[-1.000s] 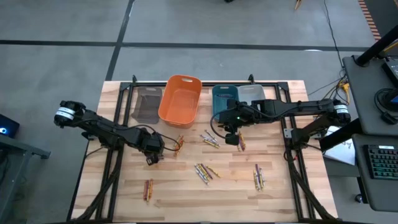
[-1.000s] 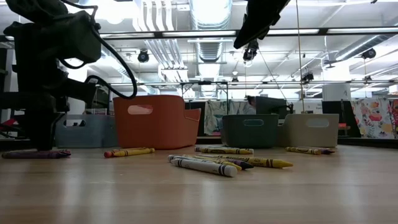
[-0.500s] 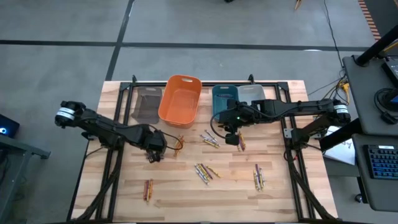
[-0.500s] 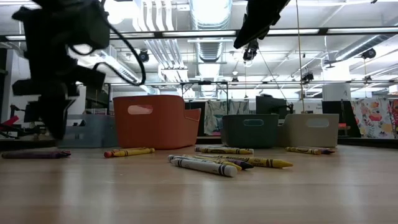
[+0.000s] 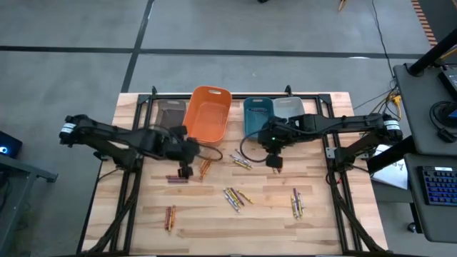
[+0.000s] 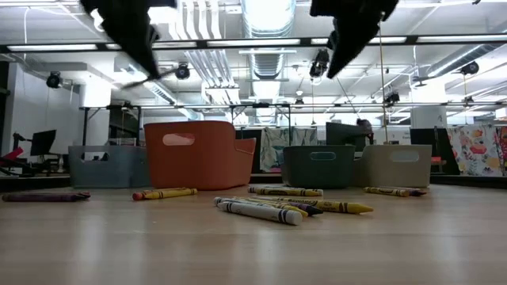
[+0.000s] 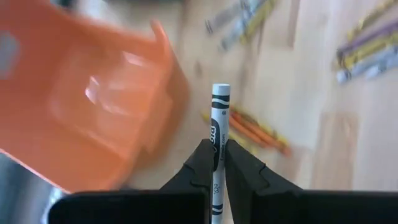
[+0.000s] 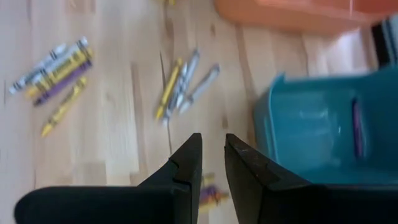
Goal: Sort crayons
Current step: Put the white crayon into the orange bin
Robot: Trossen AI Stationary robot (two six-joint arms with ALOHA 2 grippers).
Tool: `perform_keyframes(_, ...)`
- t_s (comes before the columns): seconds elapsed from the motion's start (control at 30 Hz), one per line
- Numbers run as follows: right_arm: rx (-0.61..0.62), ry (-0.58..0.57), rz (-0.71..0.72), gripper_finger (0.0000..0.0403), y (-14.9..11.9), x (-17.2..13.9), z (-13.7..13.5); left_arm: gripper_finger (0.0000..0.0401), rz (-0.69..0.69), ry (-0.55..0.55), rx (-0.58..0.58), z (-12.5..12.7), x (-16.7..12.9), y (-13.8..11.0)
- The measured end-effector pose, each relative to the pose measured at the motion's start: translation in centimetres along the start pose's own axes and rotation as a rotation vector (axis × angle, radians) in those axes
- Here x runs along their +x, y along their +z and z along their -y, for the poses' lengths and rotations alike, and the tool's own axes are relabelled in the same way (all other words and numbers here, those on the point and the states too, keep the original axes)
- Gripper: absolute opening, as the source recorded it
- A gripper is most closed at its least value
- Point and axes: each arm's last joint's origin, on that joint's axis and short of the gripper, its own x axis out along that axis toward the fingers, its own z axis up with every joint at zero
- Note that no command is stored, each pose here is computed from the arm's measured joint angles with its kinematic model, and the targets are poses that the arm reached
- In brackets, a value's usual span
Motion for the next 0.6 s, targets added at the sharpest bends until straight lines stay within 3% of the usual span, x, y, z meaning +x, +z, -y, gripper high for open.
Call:
perform_keyframes(0.3, 0.067, -0.012, -0.141, 0.0059, -1.4, -0.1, 0.0, 0.0, 0.11, 0.109, 0.024, -6.1, -2.6, 4.0)
perform_keyframes(0.5, 0.062, -0.017, -0.138, 0.0059, -1.4, -0.1, -0.1, 0.0, 0.101, 0.066, -0.043, -11.1, 0.1, 4.7)
perform_keyframes(0.6, 0.05, -0.017, -0.123, 0.0059, -1.2, -0.1, -0.1, 0.0, 0.129, 0.034, -0.144, -13.7, 2.7, 5.0)
